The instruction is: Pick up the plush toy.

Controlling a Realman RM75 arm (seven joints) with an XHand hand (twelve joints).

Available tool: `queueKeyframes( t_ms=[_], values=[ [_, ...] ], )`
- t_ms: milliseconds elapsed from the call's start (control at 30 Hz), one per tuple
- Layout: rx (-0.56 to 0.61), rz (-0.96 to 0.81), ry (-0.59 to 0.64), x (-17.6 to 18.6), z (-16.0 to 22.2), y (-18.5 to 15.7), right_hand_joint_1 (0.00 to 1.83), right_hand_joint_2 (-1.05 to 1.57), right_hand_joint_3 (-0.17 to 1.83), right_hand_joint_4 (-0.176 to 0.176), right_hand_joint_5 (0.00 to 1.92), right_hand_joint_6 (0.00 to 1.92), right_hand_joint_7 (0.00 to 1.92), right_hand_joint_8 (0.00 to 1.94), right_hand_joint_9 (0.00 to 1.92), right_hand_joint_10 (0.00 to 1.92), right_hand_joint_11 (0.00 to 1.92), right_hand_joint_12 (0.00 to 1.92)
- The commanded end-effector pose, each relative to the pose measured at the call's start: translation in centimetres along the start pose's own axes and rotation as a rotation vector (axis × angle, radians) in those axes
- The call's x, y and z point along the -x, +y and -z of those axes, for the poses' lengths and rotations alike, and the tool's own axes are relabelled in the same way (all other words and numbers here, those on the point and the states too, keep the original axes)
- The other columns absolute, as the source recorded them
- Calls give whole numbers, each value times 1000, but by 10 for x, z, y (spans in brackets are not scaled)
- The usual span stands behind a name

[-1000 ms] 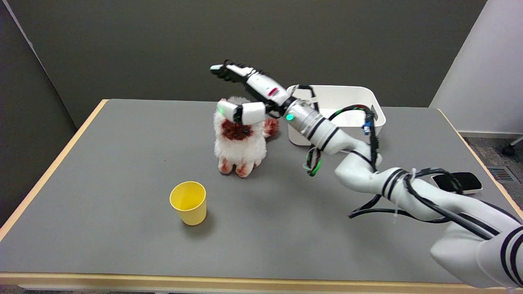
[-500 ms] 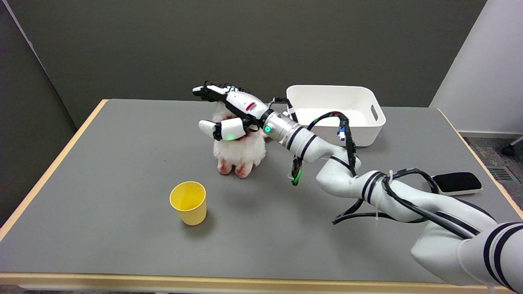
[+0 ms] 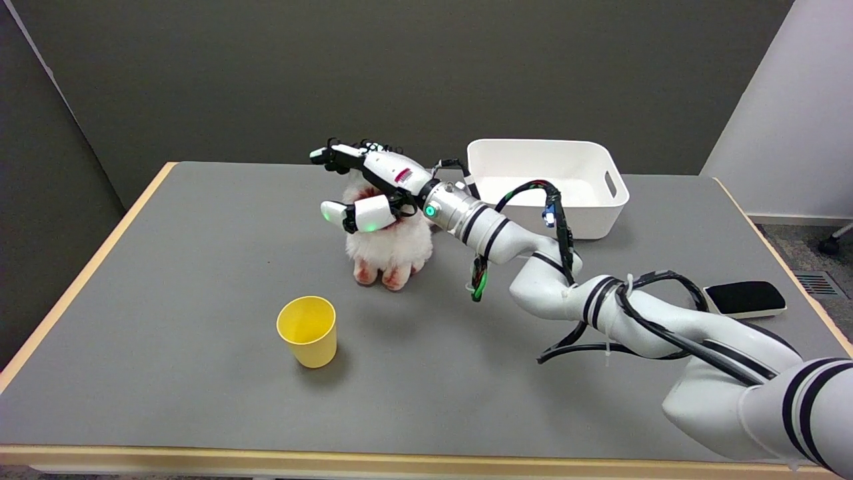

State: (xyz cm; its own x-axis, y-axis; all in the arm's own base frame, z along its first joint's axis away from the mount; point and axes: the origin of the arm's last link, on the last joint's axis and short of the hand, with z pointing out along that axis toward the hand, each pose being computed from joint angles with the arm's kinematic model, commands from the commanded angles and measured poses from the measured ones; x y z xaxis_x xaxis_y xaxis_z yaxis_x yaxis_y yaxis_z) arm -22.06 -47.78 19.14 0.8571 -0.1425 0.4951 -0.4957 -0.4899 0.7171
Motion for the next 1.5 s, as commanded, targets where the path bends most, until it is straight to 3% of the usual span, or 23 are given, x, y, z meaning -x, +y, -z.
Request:
queueKeyframes(
  t_ms=[33,133,200,267,333,400,467,600,700,1133,1200,1233,1267,1333,1400,1500],
  values=[
    [-17,43,8,-7,9,10,602,703,899,84,331,635,488,527,423,966,313,1505],
    [-34,88,10,-6,14,12,649,729,908,106,519,1133,679,855,630,1189,601,1709],
    [-50,126,16,-6,17,11,700,749,902,101,610,1230,760,955,742,1249,661,1810],
    [-71,155,29,-6,21,11,882,969,596,169,720,1491,813,1098,779,1337,621,1914],
    [-77,151,37,-6,24,12,930,890,749,139,769,1536,861,1153,813,1366,646,1921],
    [-81,149,43,-6,27,14,772,722,855,-10,803,1655,937,1308,957,1575,714,1921],
    [-85,145,50,-6,30,15,795,674,893,-32,798,1885,935,1720,971,1875,754,1921],
    [-90,140,55,-5,35,16,858,672,882,-33,753,1921,911,1932,1089,1921,760,1921],
    [-95,139,57,-4,36,16,875,714,774,-37,748,1921,924,1941,1105,1921,733,1921],
    [-87,134,56,-2,43,20,919,723,749,-31,671,1921,934,1941,1112,1921,562,1921],
    [-86,133,54,-1,45,20,878,703,856,-50,588,1921,774,1941,984,1921,382,1921],
    [-87,131,53,0,46,19,807,727,871,-59,645,1921,707,1941,947,1921,290,1921],
    [-91,125,55,0,47,18,745,742,882,-55,676,1874,664,1882,906,1881,242,1921],
    [-95,114,68,-2,50,17,573,722,893,100,528,1139,735,967,683,1259,521,1921],
    [-118,106,98,-8,55,10,485,674,906,114,375,758,557,640,510,1048,447,1655],
    [-152,105,135,-19,60,-1,450,674,882,116,314,612,490,522,431,967,390,1567]
  ],
)
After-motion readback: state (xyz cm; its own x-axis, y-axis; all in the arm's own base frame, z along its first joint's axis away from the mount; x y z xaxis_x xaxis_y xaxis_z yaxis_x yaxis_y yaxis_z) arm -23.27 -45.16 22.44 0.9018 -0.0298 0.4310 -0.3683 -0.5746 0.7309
